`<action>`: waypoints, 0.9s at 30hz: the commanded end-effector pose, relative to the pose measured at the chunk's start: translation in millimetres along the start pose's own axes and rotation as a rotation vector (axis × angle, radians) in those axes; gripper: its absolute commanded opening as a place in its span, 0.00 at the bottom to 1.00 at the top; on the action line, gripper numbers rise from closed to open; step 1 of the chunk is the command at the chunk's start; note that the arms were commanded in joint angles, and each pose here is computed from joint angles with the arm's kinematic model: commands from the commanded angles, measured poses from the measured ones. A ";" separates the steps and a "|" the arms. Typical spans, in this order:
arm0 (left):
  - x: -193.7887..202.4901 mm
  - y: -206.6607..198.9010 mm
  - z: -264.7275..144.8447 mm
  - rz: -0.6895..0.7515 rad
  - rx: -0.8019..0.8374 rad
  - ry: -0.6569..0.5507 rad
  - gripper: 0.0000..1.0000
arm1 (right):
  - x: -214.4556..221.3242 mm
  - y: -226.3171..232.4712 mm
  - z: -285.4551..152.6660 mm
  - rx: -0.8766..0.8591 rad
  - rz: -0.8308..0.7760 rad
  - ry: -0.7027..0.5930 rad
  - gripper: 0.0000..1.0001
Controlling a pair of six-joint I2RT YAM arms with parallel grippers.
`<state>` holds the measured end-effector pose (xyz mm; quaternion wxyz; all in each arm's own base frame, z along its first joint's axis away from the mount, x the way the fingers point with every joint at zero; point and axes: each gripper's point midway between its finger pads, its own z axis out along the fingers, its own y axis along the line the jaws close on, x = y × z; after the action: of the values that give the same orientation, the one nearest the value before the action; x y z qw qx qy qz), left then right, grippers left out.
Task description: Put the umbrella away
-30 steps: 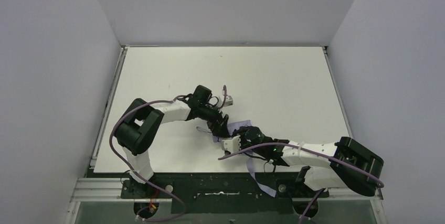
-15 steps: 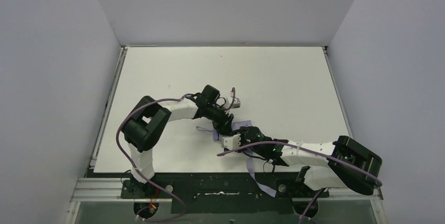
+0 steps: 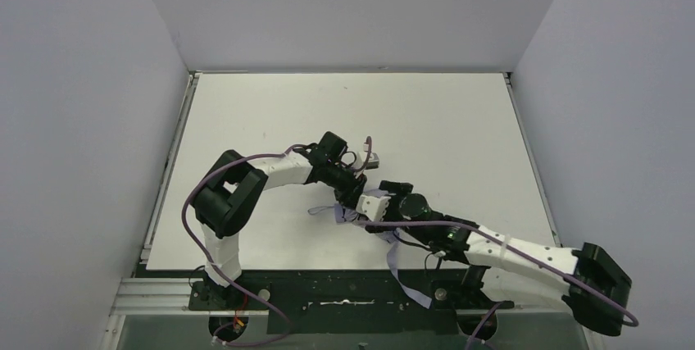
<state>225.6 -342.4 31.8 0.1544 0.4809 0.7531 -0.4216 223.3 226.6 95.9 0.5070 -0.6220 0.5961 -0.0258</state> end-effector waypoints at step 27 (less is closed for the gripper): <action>12.0 39.2 -18.1 -0.138 -0.338 0.031 0.00 | 31.9 69.0 -52.4 0.233 1.734 0.397 0.60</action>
<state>244.7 -332.1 32.8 0.1807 0.4104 0.8206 -0.3544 136.3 158.7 52.6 0.2888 0.0963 0.9405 0.1508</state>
